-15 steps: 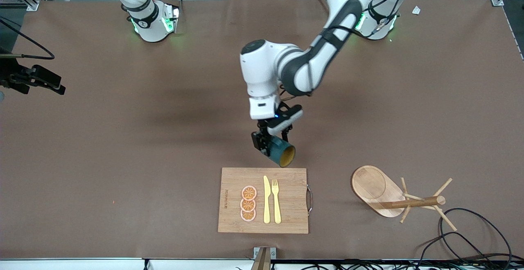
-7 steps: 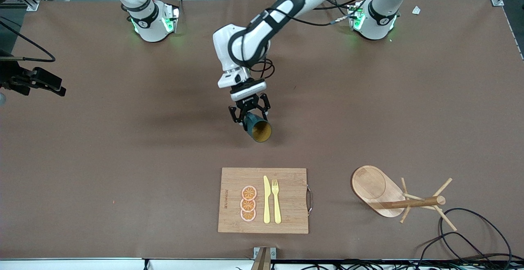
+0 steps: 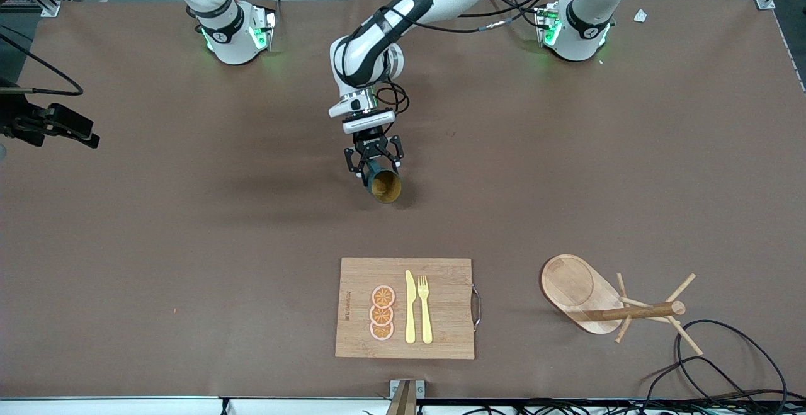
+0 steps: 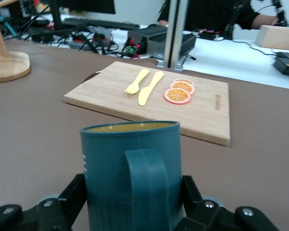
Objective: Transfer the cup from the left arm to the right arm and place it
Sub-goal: 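Carry the teal mug with the left gripper toward the table middle, then set the teal mug upright on the table and open the left gripper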
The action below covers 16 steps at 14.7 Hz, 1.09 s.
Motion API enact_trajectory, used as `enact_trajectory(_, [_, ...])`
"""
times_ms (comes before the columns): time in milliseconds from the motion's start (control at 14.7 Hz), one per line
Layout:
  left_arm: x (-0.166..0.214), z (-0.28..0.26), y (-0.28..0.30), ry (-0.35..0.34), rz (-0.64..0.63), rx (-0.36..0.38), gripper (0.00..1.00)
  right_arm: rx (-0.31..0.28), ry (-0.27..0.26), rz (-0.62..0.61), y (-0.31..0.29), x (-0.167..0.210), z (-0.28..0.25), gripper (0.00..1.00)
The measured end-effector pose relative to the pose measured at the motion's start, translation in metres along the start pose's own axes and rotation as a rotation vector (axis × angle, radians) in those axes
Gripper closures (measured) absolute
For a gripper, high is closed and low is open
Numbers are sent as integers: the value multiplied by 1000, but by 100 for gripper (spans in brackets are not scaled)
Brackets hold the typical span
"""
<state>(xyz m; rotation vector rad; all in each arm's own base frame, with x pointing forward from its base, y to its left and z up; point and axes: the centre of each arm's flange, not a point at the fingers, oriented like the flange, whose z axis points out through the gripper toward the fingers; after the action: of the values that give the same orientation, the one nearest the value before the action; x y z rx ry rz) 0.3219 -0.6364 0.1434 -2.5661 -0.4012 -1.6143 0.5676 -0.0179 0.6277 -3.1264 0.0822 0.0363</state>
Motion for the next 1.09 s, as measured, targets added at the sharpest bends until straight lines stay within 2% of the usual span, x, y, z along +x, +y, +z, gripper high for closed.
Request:
enact_trajectory(271, [-38, -10, -6, 68, 83, -42, 15, 0, 0, 0, 0, 0, 0, 0])
enact_trajectory(475, [-57, -21, -9, 107, 79, -56, 15, 0, -1, 0, 0, 0, 0, 0])
enact_trajectory(543, [-61, -26, -10, 106, 77, -62, 15, 0, -1, 0, 0, 0, 1, 0])
enact_trajectory(679, [-73, -32, -12, 102, 51, -72, 2, 0, -1, 0, 0, 0, 1, 0])
enact_trajectory(746, [-78, -35, -13, 94, 22, -72, 0, 0, -2, 0, 0, 0, 1, 0])
enact_trajectory(1086, [-82, -73, -8, 15, -87, -4, 0, 0, -4, 0, 0, 1, 2, 0])
